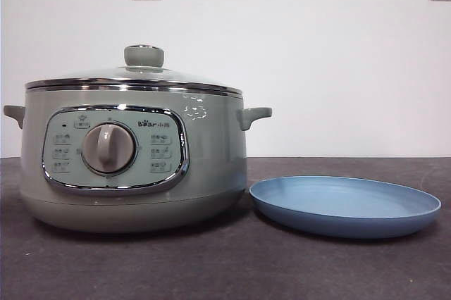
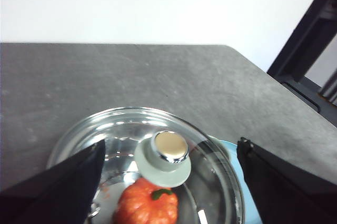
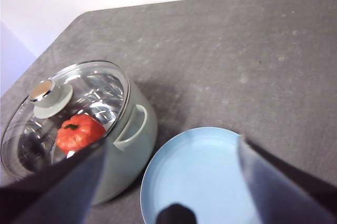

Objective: Take the pumpkin out from the steamer,put the pumpkin in the blue plate,close the lid

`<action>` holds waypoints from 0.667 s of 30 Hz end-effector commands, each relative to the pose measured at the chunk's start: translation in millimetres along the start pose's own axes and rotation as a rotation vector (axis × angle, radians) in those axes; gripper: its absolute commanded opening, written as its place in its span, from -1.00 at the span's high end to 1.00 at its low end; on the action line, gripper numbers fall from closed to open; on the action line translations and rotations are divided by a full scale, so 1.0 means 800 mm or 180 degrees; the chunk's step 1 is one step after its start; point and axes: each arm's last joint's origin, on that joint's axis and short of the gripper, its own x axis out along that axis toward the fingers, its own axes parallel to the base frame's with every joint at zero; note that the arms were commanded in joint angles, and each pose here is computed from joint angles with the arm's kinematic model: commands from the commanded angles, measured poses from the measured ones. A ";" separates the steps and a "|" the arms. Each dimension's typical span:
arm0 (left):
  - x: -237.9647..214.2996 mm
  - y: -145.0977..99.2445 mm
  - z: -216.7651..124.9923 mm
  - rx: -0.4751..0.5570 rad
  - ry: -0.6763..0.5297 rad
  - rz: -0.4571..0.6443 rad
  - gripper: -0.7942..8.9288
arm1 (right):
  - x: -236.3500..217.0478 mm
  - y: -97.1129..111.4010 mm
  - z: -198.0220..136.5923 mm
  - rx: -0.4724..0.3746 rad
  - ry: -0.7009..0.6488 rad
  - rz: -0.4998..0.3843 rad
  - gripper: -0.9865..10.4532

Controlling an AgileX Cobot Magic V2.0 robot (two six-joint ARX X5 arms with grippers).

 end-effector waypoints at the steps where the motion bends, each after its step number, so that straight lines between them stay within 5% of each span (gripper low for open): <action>1: 0.018 -0.003 0.009 0.0016 0.0089 0.0006 -0.02 | 0.001 0.000 0.000 0.0045 0.0017 0.0010 -0.05; 11: 0.108 -0.032 0.029 0.0675 0.0747 0.0216 -0.02 | 0.001 0.000 -0.004 0.0079 0.0100 -0.0002 -0.05; 20: 0.175 -0.034 -0.002 0.0907 0.1300 0.0382 -0.02 | 0.001 -0.001 -0.005 0.0093 0.0132 -0.0010 -0.05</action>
